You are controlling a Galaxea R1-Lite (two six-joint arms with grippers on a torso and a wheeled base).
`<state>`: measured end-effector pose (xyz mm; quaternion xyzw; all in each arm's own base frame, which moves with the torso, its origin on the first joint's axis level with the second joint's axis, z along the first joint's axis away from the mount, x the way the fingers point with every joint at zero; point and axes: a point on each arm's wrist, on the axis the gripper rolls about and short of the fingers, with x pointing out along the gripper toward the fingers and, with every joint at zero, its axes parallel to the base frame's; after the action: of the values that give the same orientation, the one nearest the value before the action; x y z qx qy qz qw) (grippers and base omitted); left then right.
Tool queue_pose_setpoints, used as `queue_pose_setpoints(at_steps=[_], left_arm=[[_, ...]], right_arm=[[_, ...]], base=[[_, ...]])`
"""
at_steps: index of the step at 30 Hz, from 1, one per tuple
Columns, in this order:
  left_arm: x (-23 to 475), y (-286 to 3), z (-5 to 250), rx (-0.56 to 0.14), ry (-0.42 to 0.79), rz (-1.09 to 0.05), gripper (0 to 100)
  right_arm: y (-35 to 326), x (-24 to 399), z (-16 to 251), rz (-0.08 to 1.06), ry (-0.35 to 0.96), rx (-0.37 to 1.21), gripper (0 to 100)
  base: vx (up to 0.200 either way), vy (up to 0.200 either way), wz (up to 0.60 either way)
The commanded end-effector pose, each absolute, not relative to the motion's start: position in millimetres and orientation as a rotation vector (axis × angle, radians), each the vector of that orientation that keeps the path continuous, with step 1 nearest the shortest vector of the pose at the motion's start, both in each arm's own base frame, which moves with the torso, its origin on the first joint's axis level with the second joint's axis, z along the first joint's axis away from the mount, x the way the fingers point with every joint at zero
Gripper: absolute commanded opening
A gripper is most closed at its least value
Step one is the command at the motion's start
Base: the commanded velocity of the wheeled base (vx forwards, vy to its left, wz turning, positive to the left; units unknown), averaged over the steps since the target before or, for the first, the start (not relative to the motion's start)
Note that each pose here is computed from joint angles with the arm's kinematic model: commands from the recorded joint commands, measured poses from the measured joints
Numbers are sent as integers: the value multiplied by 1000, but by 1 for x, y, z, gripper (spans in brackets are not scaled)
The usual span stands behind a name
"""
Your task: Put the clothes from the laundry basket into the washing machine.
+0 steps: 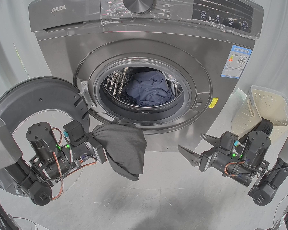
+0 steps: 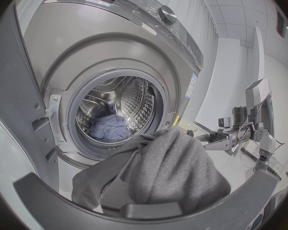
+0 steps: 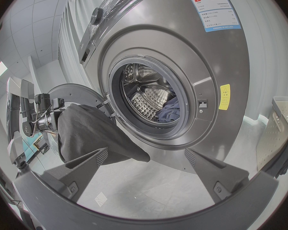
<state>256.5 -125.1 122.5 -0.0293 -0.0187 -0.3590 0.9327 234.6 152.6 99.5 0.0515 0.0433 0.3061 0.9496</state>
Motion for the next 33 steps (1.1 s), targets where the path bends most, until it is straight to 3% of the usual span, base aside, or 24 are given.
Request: queue_pose_setpoints(at_steps=[1,20,33], left_arm=[[258,-132,115,-57,-15,-751,0],[259,-145,110,-29,-14,-789,0],[250,-160,110,-30,-15,-821,0]], right_arm=[[153,236,99,622,90,105,100],[157,230,96,644,104,100,100],[170,209,93,723,135,86,100]], base=[[0,0,0],[189,0,0],[0,0,0]])
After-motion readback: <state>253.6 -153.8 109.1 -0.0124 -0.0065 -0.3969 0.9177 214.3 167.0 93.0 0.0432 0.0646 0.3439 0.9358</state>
